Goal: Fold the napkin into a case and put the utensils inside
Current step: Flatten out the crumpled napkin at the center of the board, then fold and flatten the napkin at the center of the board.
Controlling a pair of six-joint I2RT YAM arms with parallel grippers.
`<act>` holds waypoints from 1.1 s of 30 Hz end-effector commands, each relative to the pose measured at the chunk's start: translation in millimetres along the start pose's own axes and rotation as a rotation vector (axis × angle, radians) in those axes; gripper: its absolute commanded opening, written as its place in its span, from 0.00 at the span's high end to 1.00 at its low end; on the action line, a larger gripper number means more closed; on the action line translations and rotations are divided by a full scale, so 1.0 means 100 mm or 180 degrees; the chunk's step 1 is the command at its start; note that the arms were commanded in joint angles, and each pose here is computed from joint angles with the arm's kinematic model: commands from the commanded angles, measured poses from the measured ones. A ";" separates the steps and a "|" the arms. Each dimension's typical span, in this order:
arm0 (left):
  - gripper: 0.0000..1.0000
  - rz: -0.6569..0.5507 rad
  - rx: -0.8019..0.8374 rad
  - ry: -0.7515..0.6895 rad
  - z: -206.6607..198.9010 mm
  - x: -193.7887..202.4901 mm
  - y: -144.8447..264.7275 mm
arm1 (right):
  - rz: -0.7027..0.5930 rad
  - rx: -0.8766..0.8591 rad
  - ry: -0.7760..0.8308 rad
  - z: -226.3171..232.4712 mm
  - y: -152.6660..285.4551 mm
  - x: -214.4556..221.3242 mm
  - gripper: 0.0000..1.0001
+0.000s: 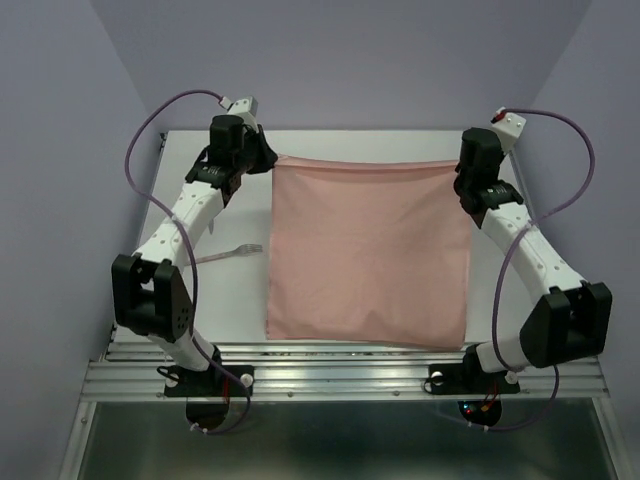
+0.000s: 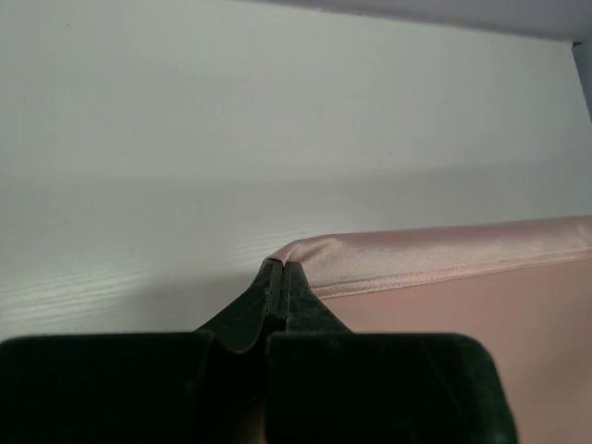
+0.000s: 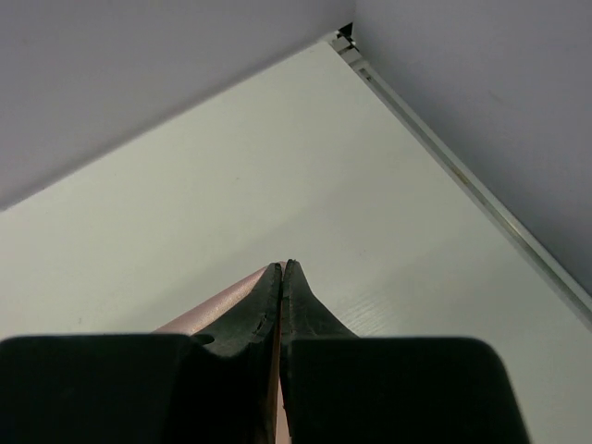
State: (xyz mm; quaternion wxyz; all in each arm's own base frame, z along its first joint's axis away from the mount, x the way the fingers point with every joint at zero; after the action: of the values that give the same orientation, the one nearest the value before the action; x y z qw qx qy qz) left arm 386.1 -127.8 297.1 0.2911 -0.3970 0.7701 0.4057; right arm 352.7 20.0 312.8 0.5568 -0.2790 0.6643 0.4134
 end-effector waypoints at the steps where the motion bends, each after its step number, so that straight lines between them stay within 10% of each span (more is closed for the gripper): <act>1: 1.00 -0.0285 0.0196 0.0031 -0.09 -0.25 -0.20 | -0.0311 -0.0061 -0.0272 0.13 -0.44 -0.18 0.99; 18: 1.00 0.0088 0.0036 0.0109 0.27 -0.47 -1.40 | -0.0144 -0.0720 -0.0493 0.72 -1.60 0.17 0.99; 33: 1.00 0.0553 0.0064 0.0338 0.21 0.20 -0.51 | 0.0538 -0.1049 -0.0534 0.23 -0.68 0.75 0.99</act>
State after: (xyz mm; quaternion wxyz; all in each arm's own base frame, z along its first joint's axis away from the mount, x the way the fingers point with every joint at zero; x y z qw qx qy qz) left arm 447.6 -131.9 192.5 0.1618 -0.3247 0.8160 0.4500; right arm 423.8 10.8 199.4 0.5071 -0.2629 0.5868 0.5740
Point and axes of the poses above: each gripper's point midway between its finger pads, its own y axis back along the fingers, its own z axis along the line the jaws close on, x = y × z, the point moved 8 cm from there along y, back along the fingers, and after that the axes turned 9 degrees about y, right-handed, at the moved point
